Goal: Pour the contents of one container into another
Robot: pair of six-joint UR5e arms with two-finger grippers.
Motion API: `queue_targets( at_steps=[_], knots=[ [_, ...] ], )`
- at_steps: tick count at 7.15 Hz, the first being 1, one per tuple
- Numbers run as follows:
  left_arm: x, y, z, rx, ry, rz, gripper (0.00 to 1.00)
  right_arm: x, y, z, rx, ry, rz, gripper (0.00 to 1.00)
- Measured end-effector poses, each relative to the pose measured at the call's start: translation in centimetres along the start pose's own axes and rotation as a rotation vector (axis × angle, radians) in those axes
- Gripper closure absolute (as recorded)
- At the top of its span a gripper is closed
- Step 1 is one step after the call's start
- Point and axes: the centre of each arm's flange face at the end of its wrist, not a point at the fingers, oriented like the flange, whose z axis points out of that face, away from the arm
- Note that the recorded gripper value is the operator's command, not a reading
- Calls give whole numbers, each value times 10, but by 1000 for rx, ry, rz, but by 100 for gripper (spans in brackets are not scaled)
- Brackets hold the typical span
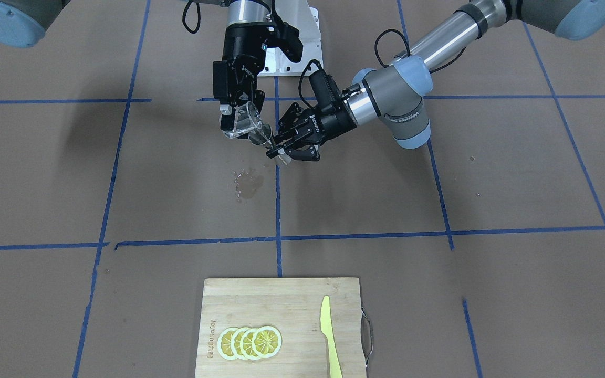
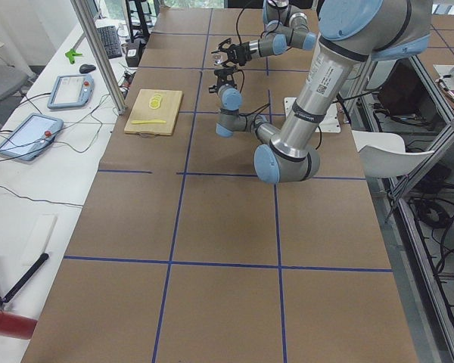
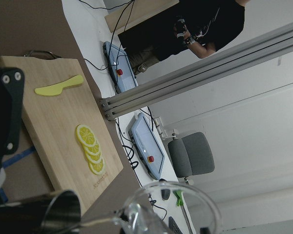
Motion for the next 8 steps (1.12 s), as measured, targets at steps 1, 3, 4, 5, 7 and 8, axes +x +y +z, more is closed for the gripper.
queue_targets(
  at_steps=[1, 3, 4, 5, 7, 8],
  knots=[
    [0, 0, 0, 0, 0, 0, 100, -1, 0, 1, 0, 7, -21, 100],
    [0, -1, 0, 1, 0, 0, 100, -1, -1, 1, 5, 27, -80, 100],
    [0, -1, 0, 2, 0, 0, 100, 0, -1, 2, 5, 33, -102, 100],
    [0, -1, 0, 2, 1, 1, 100, 0, -1, 2, 5, 39, -127, 100],
    [0, -1, 0, 2, 1, 1, 100, 1, -1, 2, 4, 48, -167, 100],
    [0, -1, 0, 2, 2, 1, 100, 1, 0, 3, 1, 51, -185, 100]
  ],
)
